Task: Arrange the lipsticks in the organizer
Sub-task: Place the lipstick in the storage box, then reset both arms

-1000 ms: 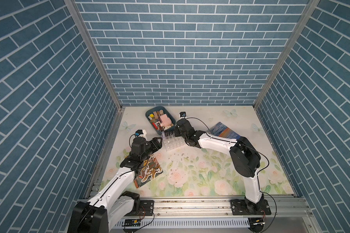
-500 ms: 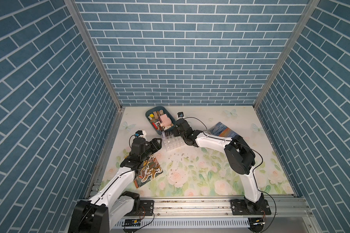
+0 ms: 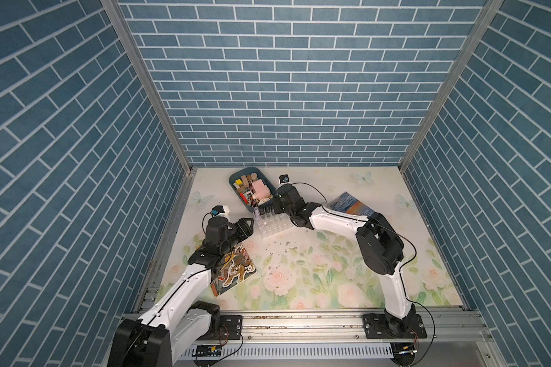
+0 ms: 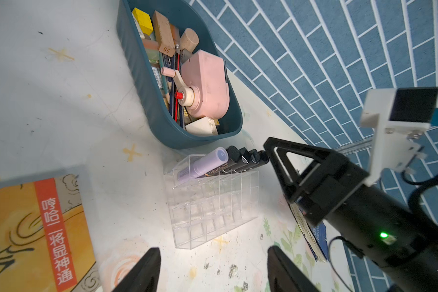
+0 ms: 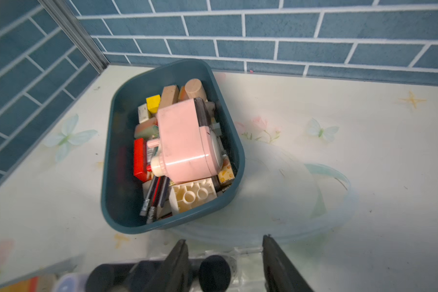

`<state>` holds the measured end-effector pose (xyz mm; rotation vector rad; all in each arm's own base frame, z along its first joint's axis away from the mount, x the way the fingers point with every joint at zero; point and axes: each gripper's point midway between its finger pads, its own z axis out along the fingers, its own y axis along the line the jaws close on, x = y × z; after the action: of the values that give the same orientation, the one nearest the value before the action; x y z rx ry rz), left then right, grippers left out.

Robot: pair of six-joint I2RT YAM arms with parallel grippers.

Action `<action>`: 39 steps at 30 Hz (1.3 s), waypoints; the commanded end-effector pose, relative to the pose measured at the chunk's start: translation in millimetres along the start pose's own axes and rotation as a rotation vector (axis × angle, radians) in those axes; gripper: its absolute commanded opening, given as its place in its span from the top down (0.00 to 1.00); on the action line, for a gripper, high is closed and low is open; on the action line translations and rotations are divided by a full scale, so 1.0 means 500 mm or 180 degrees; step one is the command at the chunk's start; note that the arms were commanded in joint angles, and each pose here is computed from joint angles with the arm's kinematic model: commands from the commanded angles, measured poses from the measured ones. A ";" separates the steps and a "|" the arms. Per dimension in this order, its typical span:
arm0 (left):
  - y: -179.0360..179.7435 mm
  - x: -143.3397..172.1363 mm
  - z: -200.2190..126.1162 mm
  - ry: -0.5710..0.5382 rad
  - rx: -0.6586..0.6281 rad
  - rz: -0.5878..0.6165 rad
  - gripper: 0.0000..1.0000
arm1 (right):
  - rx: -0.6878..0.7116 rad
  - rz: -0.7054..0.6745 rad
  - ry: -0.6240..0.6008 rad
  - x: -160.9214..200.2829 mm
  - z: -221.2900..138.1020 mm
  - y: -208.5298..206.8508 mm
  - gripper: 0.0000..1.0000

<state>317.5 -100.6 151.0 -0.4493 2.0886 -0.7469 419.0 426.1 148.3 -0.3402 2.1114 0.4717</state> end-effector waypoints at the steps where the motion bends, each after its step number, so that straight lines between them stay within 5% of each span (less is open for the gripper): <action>1: -0.005 -0.035 -0.016 -0.0177 -0.0076 0.0213 0.29 | -0.0244 0.0366 -0.0249 -0.095 -0.077 -0.003 0.50; 6: -0.006 -0.083 -0.040 -0.0578 -0.0182 0.0481 0.29 | -0.0316 0.0506 -0.0436 -0.112 -0.153 -0.071 0.43; 11: 0.042 -0.134 -0.091 -0.1287 -0.0947 0.1052 0.26 | -0.0139 0.0052 -0.0849 -0.085 -0.256 -0.175 0.13; 15: 0.069 -0.171 -0.126 -0.1962 -0.1524 0.1370 0.19 | 0.0544 -0.0597 -0.1126 -0.049 -0.342 -0.312 0.01; 20: 0.147 -0.178 -0.137 -0.2330 -0.2112 0.1272 0.13 | 0.2110 -0.0369 -0.1169 -0.001 -0.480 -0.609 0.01; 24: 0.182 -0.169 -0.135 -0.2236 -0.2386 0.1527 0.11 | 0.2708 -0.0201 -0.1185 0.076 -0.566 -0.712 0.01; 29: 0.234 -0.161 -0.107 -0.2136 -0.2264 0.1569 0.10 | 0.2634 -0.0017 -0.1520 0.121 -0.573 -0.728 0.00; 32: 0.210 -0.186 -0.092 -0.2334 -0.1878 0.1591 0.09 | 0.2604 -0.0039 -0.1582 0.132 -0.553 -0.734 0.00; 39: 0.188 -0.176 -0.020 -0.2070 -0.1460 0.1986 0.07 | 0.2200 -0.0179 -0.1810 0.132 -0.525 -0.723 0.00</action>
<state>343.8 36.1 118.9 -0.2907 1.7095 0.3294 332.7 -29.0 122.9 0.1841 1.7156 -0.2924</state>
